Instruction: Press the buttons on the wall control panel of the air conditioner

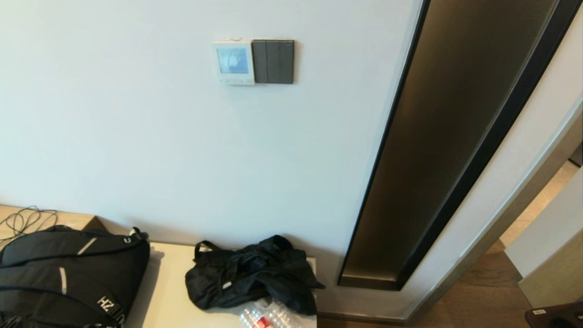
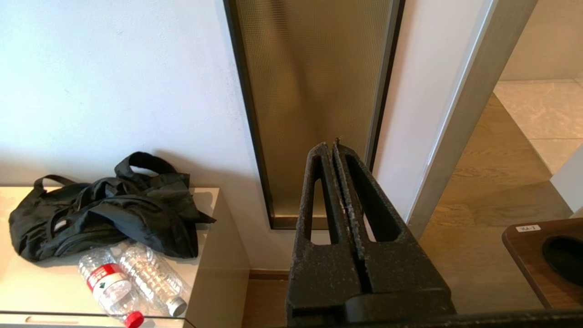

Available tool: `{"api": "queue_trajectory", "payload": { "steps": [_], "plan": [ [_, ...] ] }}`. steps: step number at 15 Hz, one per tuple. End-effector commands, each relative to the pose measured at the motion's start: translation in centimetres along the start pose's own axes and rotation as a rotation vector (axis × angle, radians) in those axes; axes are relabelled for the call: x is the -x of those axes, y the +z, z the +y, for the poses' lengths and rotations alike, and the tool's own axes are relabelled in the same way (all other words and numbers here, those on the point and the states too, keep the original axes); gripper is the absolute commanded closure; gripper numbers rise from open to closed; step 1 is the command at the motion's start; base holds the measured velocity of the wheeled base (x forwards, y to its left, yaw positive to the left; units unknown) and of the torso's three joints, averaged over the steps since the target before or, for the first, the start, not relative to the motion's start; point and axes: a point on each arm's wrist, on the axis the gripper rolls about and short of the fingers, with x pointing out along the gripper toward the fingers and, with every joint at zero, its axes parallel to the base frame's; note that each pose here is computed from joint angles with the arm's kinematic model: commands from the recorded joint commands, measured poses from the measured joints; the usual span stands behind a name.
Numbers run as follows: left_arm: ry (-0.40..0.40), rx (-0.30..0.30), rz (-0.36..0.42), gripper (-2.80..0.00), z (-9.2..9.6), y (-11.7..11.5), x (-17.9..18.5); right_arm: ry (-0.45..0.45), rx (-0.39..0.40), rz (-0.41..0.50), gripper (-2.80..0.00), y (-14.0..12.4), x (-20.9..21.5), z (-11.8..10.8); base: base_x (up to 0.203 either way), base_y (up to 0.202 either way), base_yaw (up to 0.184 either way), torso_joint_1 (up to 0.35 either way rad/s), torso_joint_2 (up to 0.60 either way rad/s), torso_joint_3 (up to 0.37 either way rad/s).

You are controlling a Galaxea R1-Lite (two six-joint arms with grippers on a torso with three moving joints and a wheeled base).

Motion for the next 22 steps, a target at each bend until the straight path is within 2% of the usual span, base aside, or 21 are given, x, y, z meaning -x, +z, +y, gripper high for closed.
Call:
{"api": "queue_trajectory", "payload": {
  "steps": [1, 3, 7, 9, 11, 12, 14, 16, 17, 20, 22],
  "plan": [
    [0.053, -0.016, 0.049, 0.0, 0.1, -0.7, 0.0, -0.001, 0.001, 0.003, 0.0, 0.0, 0.0, 0.0, 0.0, 0.0, 0.0, 0.0, 0.0, 0.0],
    [0.15, -0.022, 0.073, 0.0, 0.3, -0.8, -0.1, 0.0, 0.001, 0.003, 0.0, 0.0, 0.0, 0.0, 0.0, 0.0, 0.0, 0.0, 0.0, 0.0],
    [0.245, 0.009, 0.081, 0.0, 0.6, -0.8, -0.1, 0.001, 0.001, 0.002, 0.0, 0.0, 0.0, 0.0, 0.0, 0.0, 0.0, 0.0, 0.0, 0.0],
    [0.228, 0.023, 0.05, 0.0, 0.6, -0.8, 0.2, 0.001, 0.001, 0.002, 0.0, 0.0, 0.0, 0.0, 0.0, 0.0, 0.0, 0.0, 0.0, 0.0],
    [0.14, 0.027, 0.045, 0.0, 0.6, -0.9, 0.6, -0.001, 0.001, 0.003, 0.0, 0.0, 0.0, 0.0, 0.0, 0.0, 0.0, 0.0, 0.0, 0.0],
    [0.123, 0.026, 0.047, 0.0, 0.5, -1.0, 0.6, 0.001, 0.001, 0.002, 0.0, 0.0, 0.0, 0.0, 0.0, 0.0, 0.0, 0.0, 0.0, 0.0],
    [0.158, 0.014, 0.049, 0.0, 0.7, -1.1, 0.9, 0.001, 0.001, 0.003, 0.0, 0.0, 0.0, 0.0, 0.0, 0.0, 0.0, 0.0, 0.0, 0.0],
    [0.217, 0.004, 0.009, 0.0, 0.9, -1.2, 1.5, 0.001, 0.001, 0.003, 0.0, 0.0, 0.0, 0.0, 0.0, 0.0, 0.0, 0.0, 0.0, 0.0],
    [0.218, 0.0, -0.015, 0.0, 0.9, -1.2, 1.8, 0.0, 0.001, 0.002, 0.0, 0.0, 0.0, 0.0, 0.0, 0.0, 0.0, 0.0, 0.0, 0.0],
    [0.054, 0.007, -0.06, 0.0, 0.7, -1.4, 2.3, 0.001, 0.001, 0.003, 0.0, 0.0, 0.0, 0.0, 0.0, 0.0, 0.0, 0.0, 0.0, 0.0],
    [-0.017, 0.011, -0.078, 0.0, 0.5, -1.7, 2.4, 0.001, 0.001, 0.003, 0.0, 0.0, 0.0, 0.0, 0.0, 0.0, 0.0, 0.0, 0.0, 0.0]
  ]
}}
